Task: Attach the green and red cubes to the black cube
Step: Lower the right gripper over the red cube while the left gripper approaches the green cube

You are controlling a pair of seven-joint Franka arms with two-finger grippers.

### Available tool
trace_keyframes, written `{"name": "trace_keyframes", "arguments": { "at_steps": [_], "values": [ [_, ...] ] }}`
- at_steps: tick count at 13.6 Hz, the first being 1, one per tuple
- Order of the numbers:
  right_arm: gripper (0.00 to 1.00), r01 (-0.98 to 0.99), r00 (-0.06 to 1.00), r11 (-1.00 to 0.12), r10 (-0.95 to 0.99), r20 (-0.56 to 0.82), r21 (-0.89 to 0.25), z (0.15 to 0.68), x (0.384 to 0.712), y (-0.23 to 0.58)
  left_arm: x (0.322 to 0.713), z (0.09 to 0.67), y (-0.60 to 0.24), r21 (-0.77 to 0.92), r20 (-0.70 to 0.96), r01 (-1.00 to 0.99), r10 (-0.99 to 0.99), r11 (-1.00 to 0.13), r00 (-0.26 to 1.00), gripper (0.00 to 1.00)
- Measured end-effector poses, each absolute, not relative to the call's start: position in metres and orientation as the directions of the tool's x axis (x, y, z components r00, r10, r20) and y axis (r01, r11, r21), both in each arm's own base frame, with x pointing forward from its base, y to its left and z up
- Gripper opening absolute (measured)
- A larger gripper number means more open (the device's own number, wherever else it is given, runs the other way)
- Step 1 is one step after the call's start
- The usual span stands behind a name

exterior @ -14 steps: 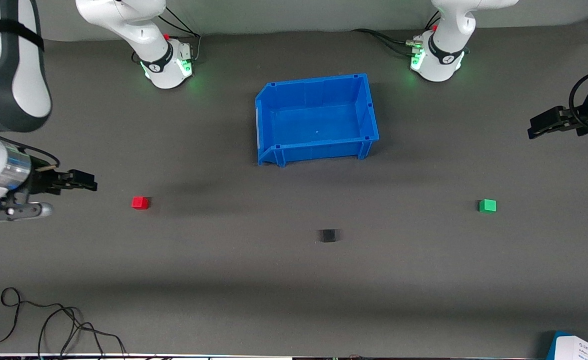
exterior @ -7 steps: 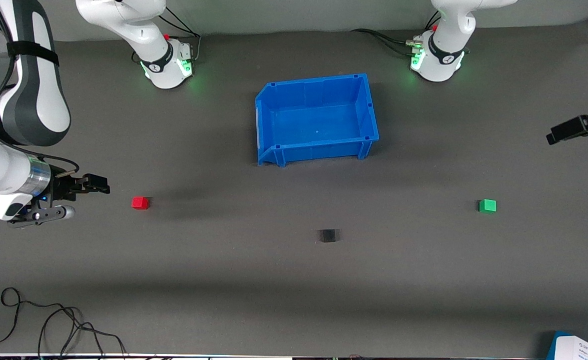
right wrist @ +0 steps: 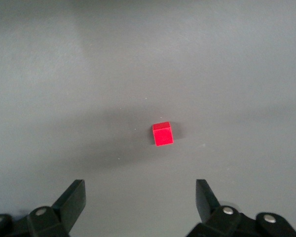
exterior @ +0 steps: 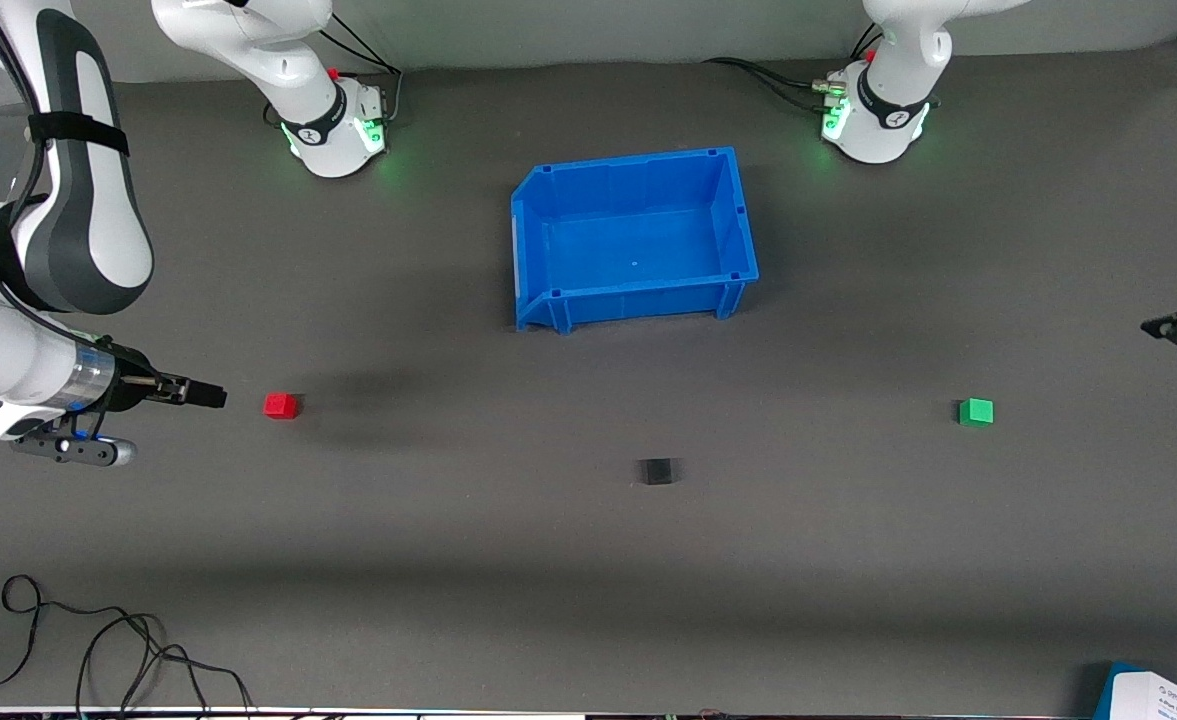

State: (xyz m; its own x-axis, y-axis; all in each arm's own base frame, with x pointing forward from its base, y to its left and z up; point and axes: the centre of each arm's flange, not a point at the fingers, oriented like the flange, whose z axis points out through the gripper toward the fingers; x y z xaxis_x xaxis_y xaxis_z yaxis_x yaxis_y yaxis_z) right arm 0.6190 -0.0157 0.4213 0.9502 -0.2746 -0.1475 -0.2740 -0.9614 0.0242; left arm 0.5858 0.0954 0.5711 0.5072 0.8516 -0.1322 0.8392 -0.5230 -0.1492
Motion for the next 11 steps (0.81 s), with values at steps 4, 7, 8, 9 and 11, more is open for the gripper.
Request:
{"name": "trace_keyframes", "arguments": {
  "at_steps": [4,7,8,9,11],
  "values": [
    [1.0,-0.429,0.891,-0.902,-0.432,-0.14,0.053,0.416,0.625,-0.016,0.608,0.517,0.119,-0.209,-0.102,0.945,0.967,-0.252,0.235,1.0],
    [1.0,-0.496,0.856,-0.866,-0.501,-0.131,0.071,0.404,0.639,-0.026,0.63,0.469,0.143,-0.194,-0.074,0.972,0.99,-0.135,0.123,1.0],
    [1.0,-0.536,0.833,-0.841,-0.541,-0.119,0.075,0.401,0.642,-0.034,0.635,0.452,0.148,-0.185,-0.069,0.975,0.991,-0.124,0.113,1.0],
    [1.0,-0.596,0.793,-0.799,-0.601,-0.101,0.079,0.397,0.646,-0.042,0.638,0.432,0.149,-0.171,-0.063,0.978,0.992,-0.12,0.11,1.0],
    [1.0,-0.701,0.703,-0.707,-0.707,-0.081,0.094,0.378,0.65,-0.045,0.638,0.388,0.147,-0.146,-0.053,0.983,0.993,-0.113,0.106,1.0]
  ]
}}
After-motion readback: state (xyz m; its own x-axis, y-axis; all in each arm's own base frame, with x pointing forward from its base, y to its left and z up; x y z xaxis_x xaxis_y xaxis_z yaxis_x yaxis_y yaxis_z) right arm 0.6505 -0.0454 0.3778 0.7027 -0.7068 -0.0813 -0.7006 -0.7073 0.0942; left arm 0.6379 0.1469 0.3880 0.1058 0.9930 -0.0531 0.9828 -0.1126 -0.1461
